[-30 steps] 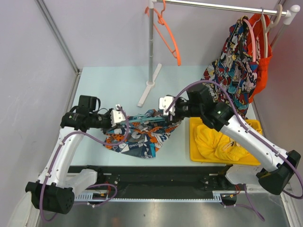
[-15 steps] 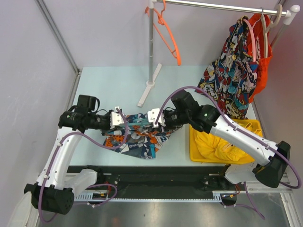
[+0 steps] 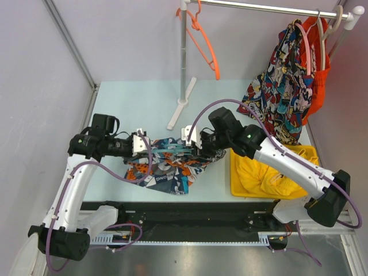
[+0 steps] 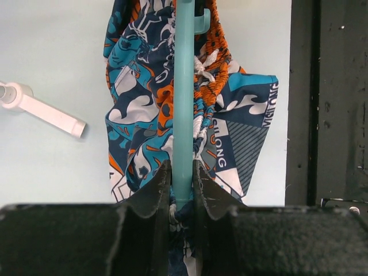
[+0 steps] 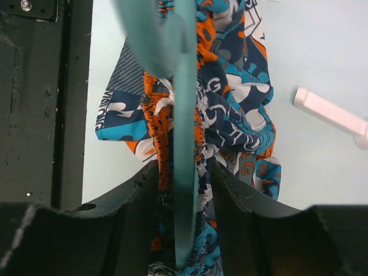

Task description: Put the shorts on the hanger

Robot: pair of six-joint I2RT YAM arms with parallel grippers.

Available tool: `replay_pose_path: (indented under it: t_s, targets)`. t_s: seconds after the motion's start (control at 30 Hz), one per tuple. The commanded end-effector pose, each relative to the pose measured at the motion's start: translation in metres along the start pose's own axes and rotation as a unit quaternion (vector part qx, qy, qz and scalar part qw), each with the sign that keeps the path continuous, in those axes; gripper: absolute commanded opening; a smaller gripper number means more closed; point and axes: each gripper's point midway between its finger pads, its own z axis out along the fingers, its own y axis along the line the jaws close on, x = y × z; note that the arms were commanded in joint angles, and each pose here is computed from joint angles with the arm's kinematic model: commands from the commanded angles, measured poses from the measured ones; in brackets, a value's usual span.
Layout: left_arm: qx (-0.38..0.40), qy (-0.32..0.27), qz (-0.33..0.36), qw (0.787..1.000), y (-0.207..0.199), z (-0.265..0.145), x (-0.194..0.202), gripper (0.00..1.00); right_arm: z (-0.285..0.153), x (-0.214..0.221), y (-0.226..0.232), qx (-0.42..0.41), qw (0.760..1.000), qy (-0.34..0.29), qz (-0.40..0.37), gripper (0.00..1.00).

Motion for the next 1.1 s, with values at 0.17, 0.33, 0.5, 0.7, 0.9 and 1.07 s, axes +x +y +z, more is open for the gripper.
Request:
replay_pose_path:
  t_s: [0.17, 0.33, 0.5, 0.7, 0.9, 1.07]
  targets:
    - [0.0, -0.073, 0.03, 0.997, 0.004, -0.006, -0.041, 0.0, -0.022, -0.023, -0.021, 0.041, 0.994, -0.092, 0.031, 0.25]
    - [-0.002, -0.08, 0.01, 0.997, 0.006, -0.001, -0.039, 0.05, -0.048, -0.042, -0.02, 0.059, 0.989, -0.128, 0.035, 0.0]
    - [-0.066, -0.11, -0.033, 0.991, 0.032, -0.009, -0.058, 0.67, -0.081, -0.042, -0.019, 0.11, 0.981, -0.126, 0.098, 0.0]
    - [-0.165, -0.161, -0.056, 0.971, 0.07, -0.029, -0.089, 1.0, -0.106, 0.025, -0.015, 0.15, 0.959, -0.032, 0.238, 0.0]
    - [-0.176, -0.184, -0.069, 0.965, 0.079, -0.035, -0.103, 1.0, -0.143, 0.071, -0.04, 0.217, 0.906, -0.024, 0.364, 0.0]
    - [-0.172, -0.183, -0.077, 0.965, 0.074, -0.031, -0.097, 1.0, -0.177, 0.093, -0.069, 0.299, 0.858, -0.035, 0.417, 0.0]
